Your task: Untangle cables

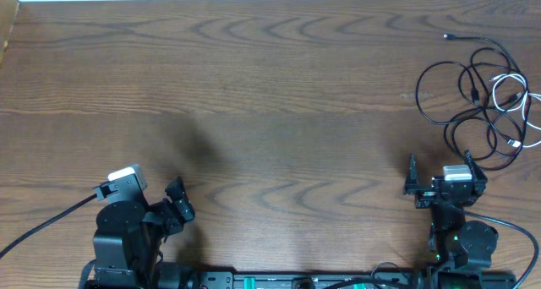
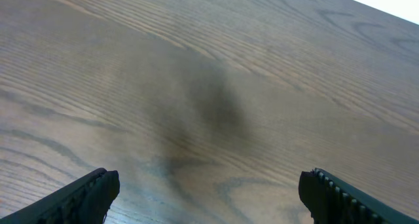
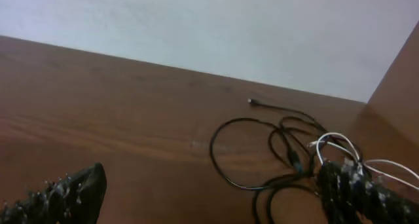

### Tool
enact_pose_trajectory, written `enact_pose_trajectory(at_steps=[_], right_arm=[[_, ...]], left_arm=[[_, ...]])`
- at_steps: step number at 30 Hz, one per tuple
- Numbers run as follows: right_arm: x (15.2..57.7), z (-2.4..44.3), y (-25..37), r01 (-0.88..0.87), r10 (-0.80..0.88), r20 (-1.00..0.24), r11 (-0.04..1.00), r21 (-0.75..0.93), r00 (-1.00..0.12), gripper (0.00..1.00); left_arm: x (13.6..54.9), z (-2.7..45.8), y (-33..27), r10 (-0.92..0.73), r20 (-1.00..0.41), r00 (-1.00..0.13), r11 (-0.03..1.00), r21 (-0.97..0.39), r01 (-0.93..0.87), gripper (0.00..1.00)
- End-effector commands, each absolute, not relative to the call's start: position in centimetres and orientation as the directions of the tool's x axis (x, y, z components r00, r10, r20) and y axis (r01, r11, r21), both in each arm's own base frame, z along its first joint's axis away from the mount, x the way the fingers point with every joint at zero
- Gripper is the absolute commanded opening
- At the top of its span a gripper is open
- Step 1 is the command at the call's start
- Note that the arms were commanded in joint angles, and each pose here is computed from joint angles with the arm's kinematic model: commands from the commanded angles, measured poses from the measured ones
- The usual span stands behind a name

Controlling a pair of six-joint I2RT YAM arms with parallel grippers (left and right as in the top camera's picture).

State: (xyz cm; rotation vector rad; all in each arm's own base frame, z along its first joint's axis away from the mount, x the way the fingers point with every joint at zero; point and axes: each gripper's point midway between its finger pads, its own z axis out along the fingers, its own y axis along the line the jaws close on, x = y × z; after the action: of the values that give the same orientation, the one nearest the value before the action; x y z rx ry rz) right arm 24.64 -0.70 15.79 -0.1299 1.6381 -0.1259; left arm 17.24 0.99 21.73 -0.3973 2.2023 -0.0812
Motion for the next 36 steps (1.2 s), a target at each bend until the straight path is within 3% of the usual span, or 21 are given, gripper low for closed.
enact_pose_trajectory(at_steps=[1, 21, 28, 32, 36], right_arm=[[24.6, 15.7, -0.3, -0.025, -0.137, -0.988, 0.991, -0.135, -0.072, 0.99], [24.6, 15.7, -0.3, -0.025, -0.137, -0.988, 0.990, -0.135, -0.072, 0.99], [24.6, 15.7, -0.3, -0.026, -0.137, -0.988, 0.991, -0.135, -0.072, 0.99], [24.6, 15.7, -0.3, -0.025, -0.137, -0.988, 0.990, -0.135, -0.072, 0.99], [24.6, 15.7, -0.3, -0.025, -0.137, -0.988, 0.991, -0.135, -0.072, 0.99]], left_arm=[[17.2, 21.6, 1.2, -0.322, -0.760, -0.565, 0.942, -0.198, -0.272, 0.93], [17.2, 21.5, 1.4, -0.333, -0.759, -0.560, 0.938, -0.204, -0.282, 0.93], [20.1, 20.2, 3.4, -0.118, -0.928, -0.352, 0.974, -0.040, -0.221, 0.93], [21.1, 17.3, 3.9, -0.089, -0.966, -0.243, 0.974, -0.032, -0.226, 0.93], [22.7, 18.0, 3.6, -0.021, -0.990, -0.143, 0.981, 0.007, -0.192, 0.93]])
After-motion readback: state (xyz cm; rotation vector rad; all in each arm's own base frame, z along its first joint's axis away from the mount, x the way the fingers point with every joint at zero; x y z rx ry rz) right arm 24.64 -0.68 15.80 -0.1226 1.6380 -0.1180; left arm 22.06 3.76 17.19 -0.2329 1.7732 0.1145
